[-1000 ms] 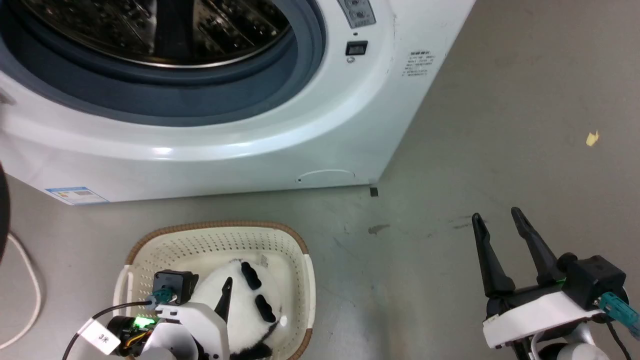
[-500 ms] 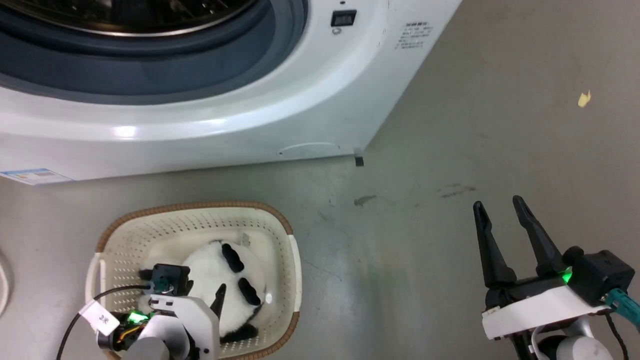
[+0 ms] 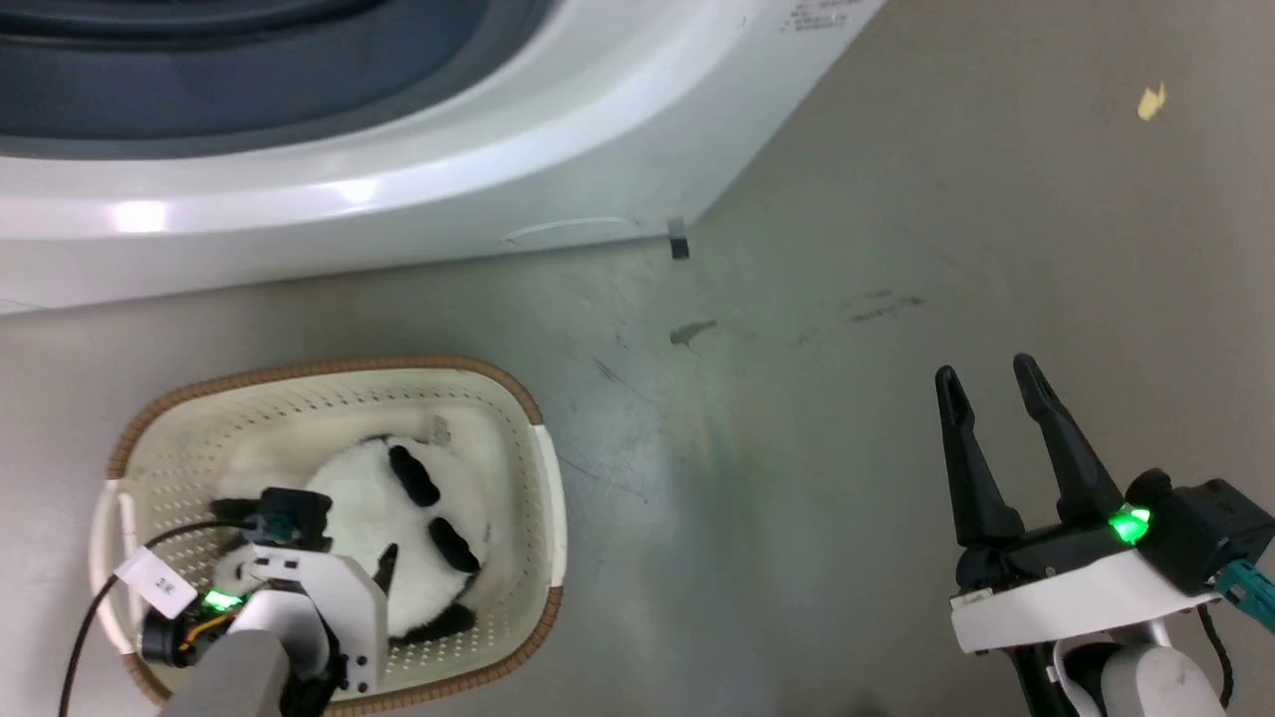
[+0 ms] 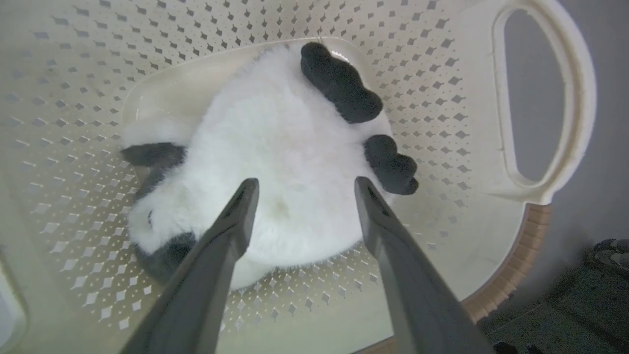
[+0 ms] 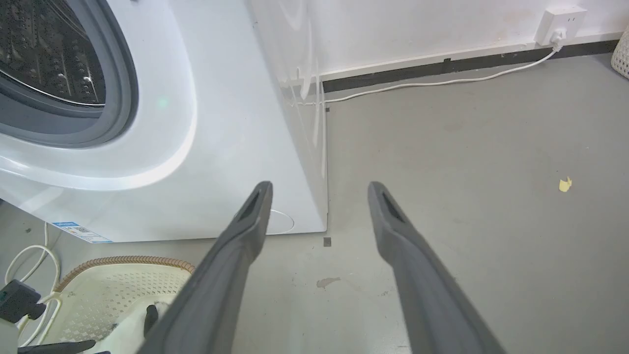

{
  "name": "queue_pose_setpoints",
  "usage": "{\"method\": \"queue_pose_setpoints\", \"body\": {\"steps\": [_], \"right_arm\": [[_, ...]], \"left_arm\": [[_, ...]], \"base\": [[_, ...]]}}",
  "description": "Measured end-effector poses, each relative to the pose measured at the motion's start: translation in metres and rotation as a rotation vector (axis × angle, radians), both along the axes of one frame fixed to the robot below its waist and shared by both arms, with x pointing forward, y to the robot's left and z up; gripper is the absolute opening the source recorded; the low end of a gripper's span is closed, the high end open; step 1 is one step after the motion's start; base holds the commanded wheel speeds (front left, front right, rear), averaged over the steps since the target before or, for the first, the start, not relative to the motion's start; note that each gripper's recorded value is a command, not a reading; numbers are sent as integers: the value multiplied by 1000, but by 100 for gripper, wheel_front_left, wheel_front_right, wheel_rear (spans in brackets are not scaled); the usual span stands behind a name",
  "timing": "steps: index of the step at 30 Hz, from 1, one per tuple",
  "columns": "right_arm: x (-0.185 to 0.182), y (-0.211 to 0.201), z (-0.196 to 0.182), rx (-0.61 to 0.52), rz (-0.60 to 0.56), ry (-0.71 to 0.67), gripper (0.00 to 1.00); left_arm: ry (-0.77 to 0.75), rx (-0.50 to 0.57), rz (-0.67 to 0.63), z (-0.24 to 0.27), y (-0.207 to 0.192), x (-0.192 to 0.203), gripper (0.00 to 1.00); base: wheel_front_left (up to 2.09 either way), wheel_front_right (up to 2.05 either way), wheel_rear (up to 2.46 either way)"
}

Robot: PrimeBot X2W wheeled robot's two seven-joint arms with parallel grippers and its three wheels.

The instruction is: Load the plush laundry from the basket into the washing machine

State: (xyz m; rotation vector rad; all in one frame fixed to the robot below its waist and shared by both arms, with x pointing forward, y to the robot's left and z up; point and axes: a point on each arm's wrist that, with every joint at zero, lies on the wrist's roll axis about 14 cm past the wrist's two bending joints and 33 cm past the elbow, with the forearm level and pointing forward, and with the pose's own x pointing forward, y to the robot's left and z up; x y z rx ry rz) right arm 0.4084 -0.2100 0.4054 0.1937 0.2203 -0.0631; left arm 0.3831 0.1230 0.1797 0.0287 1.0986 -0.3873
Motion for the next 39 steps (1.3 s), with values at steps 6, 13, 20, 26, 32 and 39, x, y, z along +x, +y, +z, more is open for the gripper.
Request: {"method": "queue_pose_setpoints", "body": {"steps": [6,13,20,26,32,39], "right_arm": [[0,-5,-11,12,-23,23,100],[0,-10,-31,21,-46,66,100],[-2,-15,-44,12,-63,99,100],[2,-16,-38,9,-62,70,100],[6,-17,-18,-13,-55,6,100],[0,-15,15,-40,-41,-78,100]], "left_arm": [[68,24,-33,-24,1,-4,100],[155,69,-49,-65,11,1,100],[205,57,-52,-89,4,-4,0],[197,51,-33,-89,5,-6,0],[141,46,1,-70,8,-4,0],[-7,4,81,-20,6,2,0]], "base": [[0,0,0],[0,0,0],[0,0,0],[0,0,0],[0,0,0],[0,0,0]]}}
